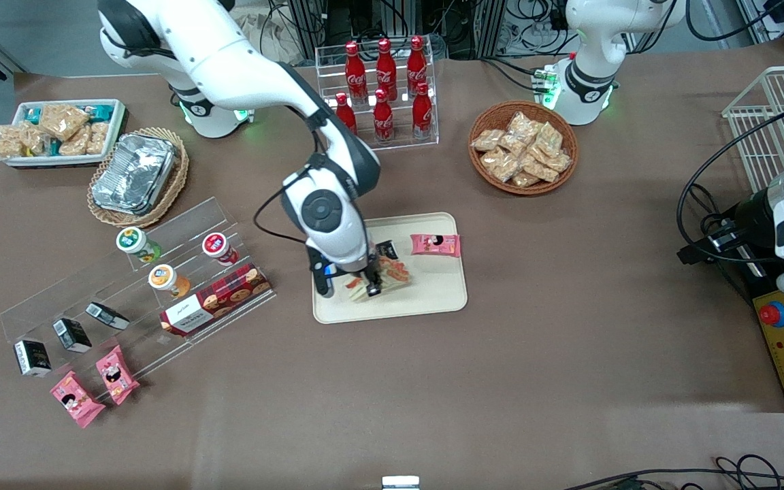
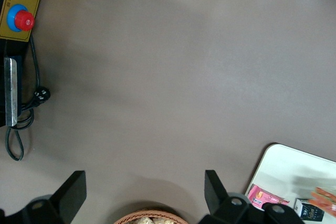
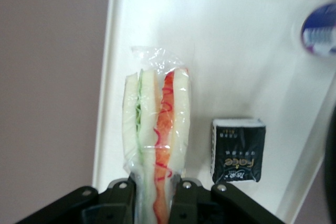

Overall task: Place sandwich on tray
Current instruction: 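Carry the sandwich over the cream tray and lower it down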

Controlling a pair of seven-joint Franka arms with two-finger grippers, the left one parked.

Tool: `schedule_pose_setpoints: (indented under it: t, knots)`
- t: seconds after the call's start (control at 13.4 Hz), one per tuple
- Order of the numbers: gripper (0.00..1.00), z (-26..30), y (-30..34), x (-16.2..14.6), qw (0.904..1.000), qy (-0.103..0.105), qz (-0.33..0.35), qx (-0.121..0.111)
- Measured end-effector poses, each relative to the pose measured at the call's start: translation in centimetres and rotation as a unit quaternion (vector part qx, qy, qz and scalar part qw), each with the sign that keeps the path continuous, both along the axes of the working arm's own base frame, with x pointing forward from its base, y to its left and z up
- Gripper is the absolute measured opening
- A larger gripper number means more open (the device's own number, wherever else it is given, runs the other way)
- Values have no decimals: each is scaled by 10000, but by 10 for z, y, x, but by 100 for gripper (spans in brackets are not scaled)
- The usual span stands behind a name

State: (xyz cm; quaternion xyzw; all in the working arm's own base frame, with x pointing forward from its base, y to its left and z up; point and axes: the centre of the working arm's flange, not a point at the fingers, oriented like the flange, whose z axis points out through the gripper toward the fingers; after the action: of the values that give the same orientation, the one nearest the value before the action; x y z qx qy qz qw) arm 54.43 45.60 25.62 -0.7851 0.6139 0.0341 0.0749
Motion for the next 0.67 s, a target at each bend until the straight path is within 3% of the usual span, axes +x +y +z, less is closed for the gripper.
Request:
schedule_pose_setpoints:
  t: [0.45,0.67]
  knots:
    - [21,-30,-6,7,9993,-170,-227,-240]
    - [44,-28,-16,22,9987,-275,-343,-241]
